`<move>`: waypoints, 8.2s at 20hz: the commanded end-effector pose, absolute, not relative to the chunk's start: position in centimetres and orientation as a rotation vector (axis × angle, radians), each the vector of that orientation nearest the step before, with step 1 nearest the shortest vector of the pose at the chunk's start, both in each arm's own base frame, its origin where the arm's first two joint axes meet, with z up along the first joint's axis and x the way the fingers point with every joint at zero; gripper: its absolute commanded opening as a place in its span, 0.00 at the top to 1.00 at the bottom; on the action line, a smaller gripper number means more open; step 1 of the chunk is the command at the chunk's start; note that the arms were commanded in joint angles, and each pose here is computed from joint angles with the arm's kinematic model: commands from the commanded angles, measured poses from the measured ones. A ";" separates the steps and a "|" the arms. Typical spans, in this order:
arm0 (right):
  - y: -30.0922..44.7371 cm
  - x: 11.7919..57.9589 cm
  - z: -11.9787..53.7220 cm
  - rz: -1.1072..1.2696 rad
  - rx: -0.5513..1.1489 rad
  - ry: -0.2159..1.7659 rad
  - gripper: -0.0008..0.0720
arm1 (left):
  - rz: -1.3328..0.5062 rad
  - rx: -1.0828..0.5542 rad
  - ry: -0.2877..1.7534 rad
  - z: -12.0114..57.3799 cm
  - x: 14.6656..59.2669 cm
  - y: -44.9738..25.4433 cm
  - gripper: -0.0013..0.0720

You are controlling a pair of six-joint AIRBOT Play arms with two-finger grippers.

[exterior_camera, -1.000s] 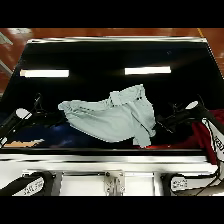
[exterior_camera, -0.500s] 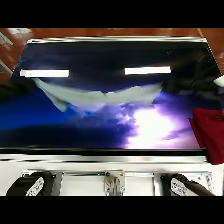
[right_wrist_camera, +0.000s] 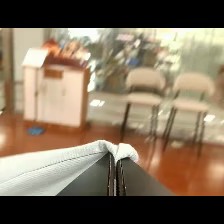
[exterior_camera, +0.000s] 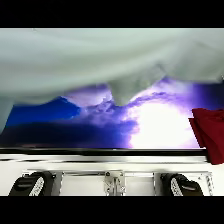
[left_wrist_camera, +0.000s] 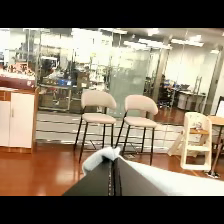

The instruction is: Fold the shirts.

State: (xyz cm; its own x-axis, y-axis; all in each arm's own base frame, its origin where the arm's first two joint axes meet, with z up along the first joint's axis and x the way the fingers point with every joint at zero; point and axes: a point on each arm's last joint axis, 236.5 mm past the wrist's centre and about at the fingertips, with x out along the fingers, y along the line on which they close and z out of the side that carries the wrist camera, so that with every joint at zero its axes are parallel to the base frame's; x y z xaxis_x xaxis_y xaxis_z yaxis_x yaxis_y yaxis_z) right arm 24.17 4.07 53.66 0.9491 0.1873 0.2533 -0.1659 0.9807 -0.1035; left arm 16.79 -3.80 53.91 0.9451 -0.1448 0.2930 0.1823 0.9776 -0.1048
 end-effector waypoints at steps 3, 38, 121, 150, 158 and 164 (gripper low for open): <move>2.1 17.9 56.5 0.028 -0.137 -0.376 0.90 | -0.169 -0.138 -0.007 47.1 16.1 -4.5 0.94; -5.6 43.8 1.5 0.085 0.481 1.263 0.17 | 0.183 -0.664 1.588 -4.9 28.0 5.5 0.02; -0.8 31.2 24.2 0.146 0.058 1.023 0.90 | -0.086 -0.111 0.657 25.3 28.0 -0.7 0.94; 4.9 46.7 -6.8 0.202 0.031 1.385 0.90 | -0.143 -0.222 1.483 -6.9 42.4 -0.5 0.94; 6.1 46.0 -10.5 0.147 0.176 1.477 0.87 | -0.113 -0.266 1.547 -8.5 40.6 -0.6 0.94; 6.5 45.4 -4.2 0.185 0.193 1.409 0.29 | -0.154 -0.354 1.689 -6.7 36.9 -2.2 0.18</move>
State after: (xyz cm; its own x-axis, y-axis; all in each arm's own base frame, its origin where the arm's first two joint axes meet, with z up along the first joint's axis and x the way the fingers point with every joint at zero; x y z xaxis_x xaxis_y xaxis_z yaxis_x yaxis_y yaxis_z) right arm 46.10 6.61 -7.28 0.1324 0.2305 -0.9640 -0.0031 0.9727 0.2321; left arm 39.54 -1.51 -7.76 -0.0122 -0.2818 -0.9594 -0.1261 0.9523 -0.2780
